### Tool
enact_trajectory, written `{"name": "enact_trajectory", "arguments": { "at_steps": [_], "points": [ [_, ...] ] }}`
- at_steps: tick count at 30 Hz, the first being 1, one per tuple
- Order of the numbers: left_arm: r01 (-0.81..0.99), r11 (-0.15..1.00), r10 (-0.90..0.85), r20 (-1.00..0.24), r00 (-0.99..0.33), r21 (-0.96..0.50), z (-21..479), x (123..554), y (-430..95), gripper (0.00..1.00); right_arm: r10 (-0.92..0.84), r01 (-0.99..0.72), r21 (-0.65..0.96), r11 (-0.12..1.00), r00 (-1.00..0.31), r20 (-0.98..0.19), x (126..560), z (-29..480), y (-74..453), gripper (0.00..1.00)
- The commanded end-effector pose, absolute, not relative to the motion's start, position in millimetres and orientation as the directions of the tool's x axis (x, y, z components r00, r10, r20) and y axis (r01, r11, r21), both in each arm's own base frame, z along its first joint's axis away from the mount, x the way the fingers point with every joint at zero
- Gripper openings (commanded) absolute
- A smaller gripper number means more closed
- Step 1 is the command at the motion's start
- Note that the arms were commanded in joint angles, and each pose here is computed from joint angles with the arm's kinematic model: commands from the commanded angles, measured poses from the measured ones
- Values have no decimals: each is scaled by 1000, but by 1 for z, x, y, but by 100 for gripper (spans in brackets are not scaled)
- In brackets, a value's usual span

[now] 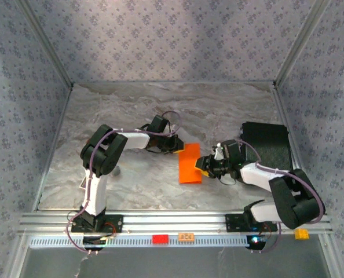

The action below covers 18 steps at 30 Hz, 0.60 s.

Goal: Fold a paper plane with a square sheet of paper (pick it up from the middle)
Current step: First fold the square sheet of paper in half at the center of the table.

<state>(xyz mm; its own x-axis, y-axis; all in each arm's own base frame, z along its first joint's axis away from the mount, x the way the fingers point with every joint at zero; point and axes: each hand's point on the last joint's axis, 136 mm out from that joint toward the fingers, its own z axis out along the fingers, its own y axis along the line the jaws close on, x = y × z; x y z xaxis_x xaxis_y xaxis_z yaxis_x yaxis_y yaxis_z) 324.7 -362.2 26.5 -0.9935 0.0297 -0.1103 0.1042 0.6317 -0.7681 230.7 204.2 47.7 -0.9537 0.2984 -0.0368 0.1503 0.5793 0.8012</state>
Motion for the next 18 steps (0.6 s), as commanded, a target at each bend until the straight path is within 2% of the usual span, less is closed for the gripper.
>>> {"name": "enact_trajectory", "arguments": {
  "at_steps": [1, 6, 11, 18],
  "points": [
    [94, 651, 34, -95, -995, -753, 16, 319, -360, 13, 268, 88, 832, 548, -961, -75, 241, 59, 212, 41],
    [107, 639, 40, -106, -994, -762, 23, 323, -364, 14, 268, 96, 826, 555, -961, -69, 242, 51, 209, 34],
    [171, 600, 71, -161, -984, -781, 58, 334, -375, 18, 269, 108, 816, 568, -961, -60, 241, 44, 206, 21],
    [272, 608, 60, -298, -953, -746, 114, 342, -368, 38, 299, 122, 823, 555, -952, -60, 247, 44, 208, 11]
  ]
}}
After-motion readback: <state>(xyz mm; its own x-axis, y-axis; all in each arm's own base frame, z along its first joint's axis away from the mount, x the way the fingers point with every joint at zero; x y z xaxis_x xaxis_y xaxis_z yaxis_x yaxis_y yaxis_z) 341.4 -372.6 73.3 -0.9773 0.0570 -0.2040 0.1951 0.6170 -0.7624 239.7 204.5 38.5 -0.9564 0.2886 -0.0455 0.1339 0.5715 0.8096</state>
